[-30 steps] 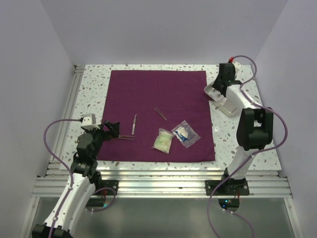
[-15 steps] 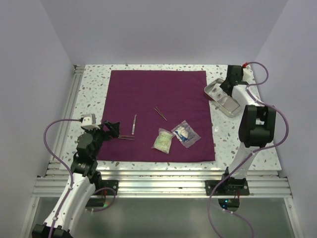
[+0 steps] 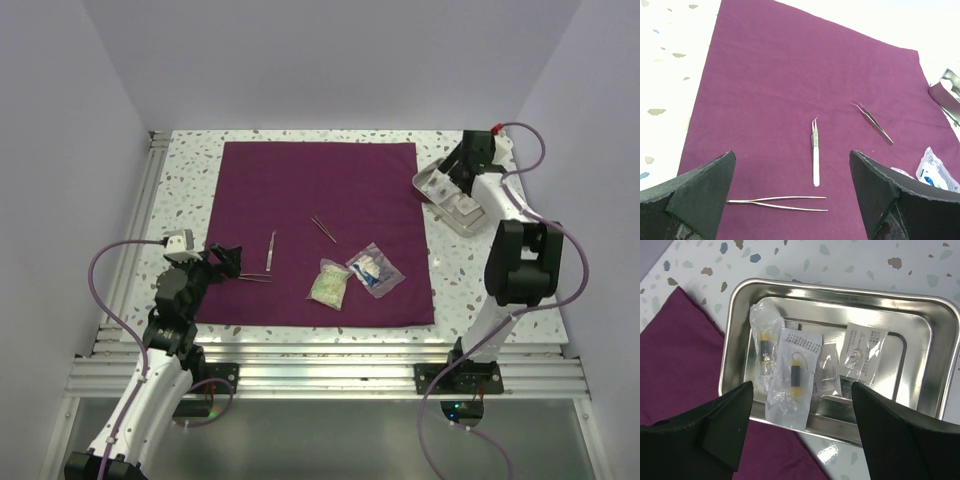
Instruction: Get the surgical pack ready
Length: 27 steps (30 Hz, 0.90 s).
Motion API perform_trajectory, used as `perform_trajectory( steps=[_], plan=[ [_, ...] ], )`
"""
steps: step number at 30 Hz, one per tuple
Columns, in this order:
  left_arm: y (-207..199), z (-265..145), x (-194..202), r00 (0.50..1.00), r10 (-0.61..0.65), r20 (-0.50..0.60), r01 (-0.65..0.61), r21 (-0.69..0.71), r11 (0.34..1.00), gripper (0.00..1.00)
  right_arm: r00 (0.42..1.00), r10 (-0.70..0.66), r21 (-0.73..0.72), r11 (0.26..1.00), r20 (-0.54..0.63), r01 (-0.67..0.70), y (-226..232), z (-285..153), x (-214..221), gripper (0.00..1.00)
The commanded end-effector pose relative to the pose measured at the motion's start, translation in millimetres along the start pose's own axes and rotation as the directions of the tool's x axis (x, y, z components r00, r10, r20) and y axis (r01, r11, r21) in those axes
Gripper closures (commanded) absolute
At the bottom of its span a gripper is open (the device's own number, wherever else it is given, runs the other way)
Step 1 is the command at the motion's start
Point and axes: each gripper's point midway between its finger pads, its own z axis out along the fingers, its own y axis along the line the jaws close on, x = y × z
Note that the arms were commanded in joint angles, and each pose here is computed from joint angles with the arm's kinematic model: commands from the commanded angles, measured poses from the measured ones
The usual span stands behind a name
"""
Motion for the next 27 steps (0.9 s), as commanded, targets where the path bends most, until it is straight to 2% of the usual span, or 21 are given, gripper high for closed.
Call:
perform_trajectory(
  steps=[1, 3, 4, 6, 9, 11, 15, 20, 27],
  plan=[
    [-13, 1, -21, 0.998, -0.008, 0.056, 0.006, 0.040, 0.999, 0.00, 0.999, -0.043, -0.106, 0.993, 0.020, 0.044, 11, -48, -12, 0.19],
    [-14, 0, -22, 0.998, -0.010, 0.058, 0.007, 0.042, 0.999, 0.00, 0.999, -0.053, -0.177, 0.983, 0.007, 0.053, 17, -71, -5, 0.20],
    [-13, 0, -22, 0.998, -0.010, 0.058, 0.007, 0.040, 0.999, 0.00, 0.996, -0.083, -0.199, 0.977, -0.027, 0.077, 17, -77, 17, 0.22],
    [-13, 0, -22, 0.998, -0.011, 0.058, 0.009, 0.040, 0.999, 0.00, 0.993, -0.105, -0.240, 0.966, -0.049, 0.090, 21, -100, 33, 0.22],
    [-14, 1, -22, 0.998, -0.013, 0.057, 0.010, 0.042, 0.999, 0.00, 0.972, -0.215, -0.293, 0.939, -0.097, 0.179, 22, -124, 79, 0.23],
    [-17, 0, -20, 0.999, -0.014, 0.048, 0.011, 0.061, 0.998, 0.00, 0.953, -0.281, -0.344, 0.911, -0.116, 0.227, 26, -135, 99, 0.25],
    [-19, 0, -20, 0.999, -0.016, 0.045, 0.013, 0.070, 0.997, 0.00, 0.875, -0.457, -0.479, 0.811, -0.160, 0.336, 28, -158, 151, 0.26],
    [-21, 0, -18, 0.999, -0.022, 0.040, 0.019, 0.087, 0.996, 0.00, 0.774, -0.608, -0.500, 0.732, -0.176, 0.462, 17, -173, 199, 0.26],
    [-26, 0, -16, 0.999, -0.030, 0.033, 0.026, 0.113, 0.993, 0.00, 0.719, -0.668, -0.514, 0.692, -0.190, 0.507, 4, -180, 231, 0.26]
  ],
)
